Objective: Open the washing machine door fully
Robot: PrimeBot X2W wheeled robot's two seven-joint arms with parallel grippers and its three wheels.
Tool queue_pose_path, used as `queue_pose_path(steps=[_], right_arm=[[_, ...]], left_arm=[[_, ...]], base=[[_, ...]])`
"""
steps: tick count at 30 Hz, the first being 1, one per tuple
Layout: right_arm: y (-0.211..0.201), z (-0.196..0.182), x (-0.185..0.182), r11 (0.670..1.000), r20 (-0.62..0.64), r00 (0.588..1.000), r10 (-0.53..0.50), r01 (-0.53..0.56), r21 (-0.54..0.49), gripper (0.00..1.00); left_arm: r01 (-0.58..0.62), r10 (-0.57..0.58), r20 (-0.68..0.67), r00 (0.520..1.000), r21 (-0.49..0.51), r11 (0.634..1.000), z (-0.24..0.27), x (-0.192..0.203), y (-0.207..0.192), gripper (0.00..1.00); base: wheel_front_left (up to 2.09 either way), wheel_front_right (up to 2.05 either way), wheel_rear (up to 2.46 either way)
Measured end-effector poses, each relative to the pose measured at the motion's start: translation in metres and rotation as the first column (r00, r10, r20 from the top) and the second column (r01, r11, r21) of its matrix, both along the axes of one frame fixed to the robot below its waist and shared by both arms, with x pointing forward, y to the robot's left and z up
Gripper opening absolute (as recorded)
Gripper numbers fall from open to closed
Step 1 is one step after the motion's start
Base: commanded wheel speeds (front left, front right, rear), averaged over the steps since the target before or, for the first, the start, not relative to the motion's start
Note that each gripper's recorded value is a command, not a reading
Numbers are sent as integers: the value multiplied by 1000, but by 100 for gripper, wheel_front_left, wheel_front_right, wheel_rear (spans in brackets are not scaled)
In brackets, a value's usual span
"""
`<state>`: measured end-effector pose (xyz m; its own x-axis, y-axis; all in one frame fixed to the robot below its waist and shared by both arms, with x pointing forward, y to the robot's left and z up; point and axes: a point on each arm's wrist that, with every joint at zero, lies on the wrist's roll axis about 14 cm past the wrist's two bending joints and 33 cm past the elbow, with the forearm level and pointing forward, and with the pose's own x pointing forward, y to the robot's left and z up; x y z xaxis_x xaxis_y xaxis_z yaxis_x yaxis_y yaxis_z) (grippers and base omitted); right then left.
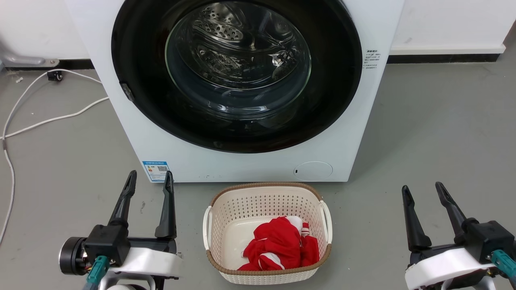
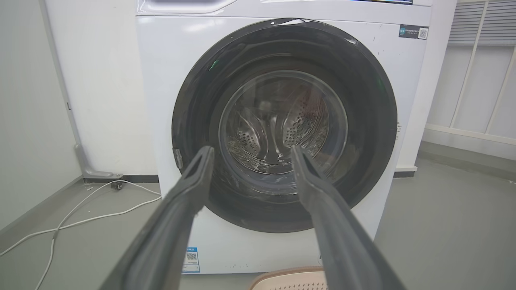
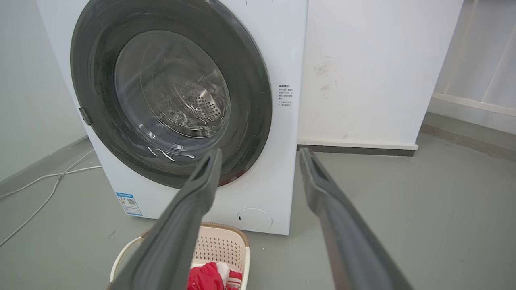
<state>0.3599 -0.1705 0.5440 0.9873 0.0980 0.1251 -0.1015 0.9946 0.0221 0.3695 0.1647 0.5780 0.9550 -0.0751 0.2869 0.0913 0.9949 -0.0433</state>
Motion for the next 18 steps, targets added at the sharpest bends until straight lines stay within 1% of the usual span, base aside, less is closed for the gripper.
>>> queue_pose_path(steps=[11,18], right_arm=[[2,1,-1,999,14,1000,4,-4,-47,100],[1,-1,-1,999,7,1000,2,-2,-35,100]], left_arm=[[-11,10,10,1000,54,998,-2,-2,0,100],[-11,11,0,1000,43,999,-5,-2,0,100]], base=[[0,0,0],[0,0,0]])
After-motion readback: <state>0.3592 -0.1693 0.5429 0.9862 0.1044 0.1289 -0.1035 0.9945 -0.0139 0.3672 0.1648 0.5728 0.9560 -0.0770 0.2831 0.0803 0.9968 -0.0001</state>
